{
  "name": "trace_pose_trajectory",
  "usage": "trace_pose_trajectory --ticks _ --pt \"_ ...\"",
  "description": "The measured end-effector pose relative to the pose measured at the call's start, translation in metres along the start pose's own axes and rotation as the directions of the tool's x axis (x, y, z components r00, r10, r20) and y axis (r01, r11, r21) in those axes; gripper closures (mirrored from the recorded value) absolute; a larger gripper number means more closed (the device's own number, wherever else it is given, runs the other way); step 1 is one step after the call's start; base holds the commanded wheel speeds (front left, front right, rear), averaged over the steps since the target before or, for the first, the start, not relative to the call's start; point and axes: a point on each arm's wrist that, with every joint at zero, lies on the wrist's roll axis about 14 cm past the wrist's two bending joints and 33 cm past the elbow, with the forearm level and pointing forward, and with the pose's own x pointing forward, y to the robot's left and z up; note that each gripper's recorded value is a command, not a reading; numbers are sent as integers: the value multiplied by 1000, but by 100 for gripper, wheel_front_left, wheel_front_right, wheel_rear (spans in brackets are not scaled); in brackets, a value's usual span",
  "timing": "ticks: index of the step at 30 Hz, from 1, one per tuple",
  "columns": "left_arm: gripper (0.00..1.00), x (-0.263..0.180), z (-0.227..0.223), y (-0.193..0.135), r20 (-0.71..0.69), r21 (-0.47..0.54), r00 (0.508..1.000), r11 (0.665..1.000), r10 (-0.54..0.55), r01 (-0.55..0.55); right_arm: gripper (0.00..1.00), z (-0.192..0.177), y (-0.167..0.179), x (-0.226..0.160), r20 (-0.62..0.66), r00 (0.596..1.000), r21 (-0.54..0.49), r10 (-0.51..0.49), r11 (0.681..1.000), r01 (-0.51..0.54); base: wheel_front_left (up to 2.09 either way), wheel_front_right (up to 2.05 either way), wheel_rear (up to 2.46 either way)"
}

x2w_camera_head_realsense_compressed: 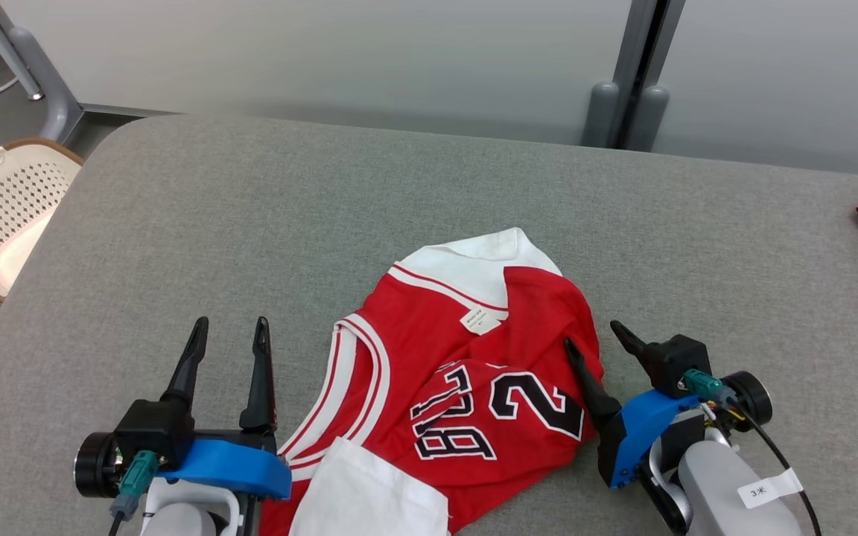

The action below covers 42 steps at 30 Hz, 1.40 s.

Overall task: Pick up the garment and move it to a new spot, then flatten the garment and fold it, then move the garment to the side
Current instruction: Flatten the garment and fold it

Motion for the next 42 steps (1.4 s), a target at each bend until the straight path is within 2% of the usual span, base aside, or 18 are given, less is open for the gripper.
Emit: trace_pose_trajectory --ticks 4,9,10,11,12,16,23,27,32,37,42 --pt "0 -2 -4 3 -14 -4 1000 1000 11 -11 0 -33 5 3 -119 993 -2 22 1000 -23 0 0 0" --pt "0 -3 -6 7 -20 -2 999 1000 28 -28 0 -57 16 2 -200 978 13 54 999 -52 0 0 0" --pt "0 -4 -6 8 -20 -2 999 1000 30 -30 16 -58 17 3 -204 977 20 56 998 -53 0 0 0" --pt "0 -4 -6 8 -21 -2 999 1000 30 -30 53 -60 18 3 -213 975 25 58 998 -54 0 0 0" --pt "0 -4 -6 8 -21 -5 999 1000 31 -31 100 -62 20 3 -220 973 29 62 998 -57 0 0 0" --pt "0 -2 -6 6 -19 -9 999 1000 26 -27 100 -58 26 3 -212 974 55 75 996 -64 0 0 0" --pt "0 -3 -6 -2 -16 -16 1000 1000 7 -8 100 -34 12 -5 -120 992 73 36 997 -27 0 0 0" --pt "0 -3 -7 -10 -16 -23 1000 1000 -12 12 100 -25 -5 -26 -61 998 53 4 999 -1 0 0 0" --pt "0 2 -5 -23 -9 -33 999 998 -50 50 100 -26 -33 -64 -26 996 63 -82 995 84 0 0 0" --pt "0 6 -5 -35 -8 -42 997 996 -79 79 100 -35 -42 -102 -64 987 108 -149 982 155 0 0 0" --pt "0 9 -8 -42 -16 -45 995 994 -98 97 100 -49 -39 -141 -166 966 155 -199 962 224 0 0 0"
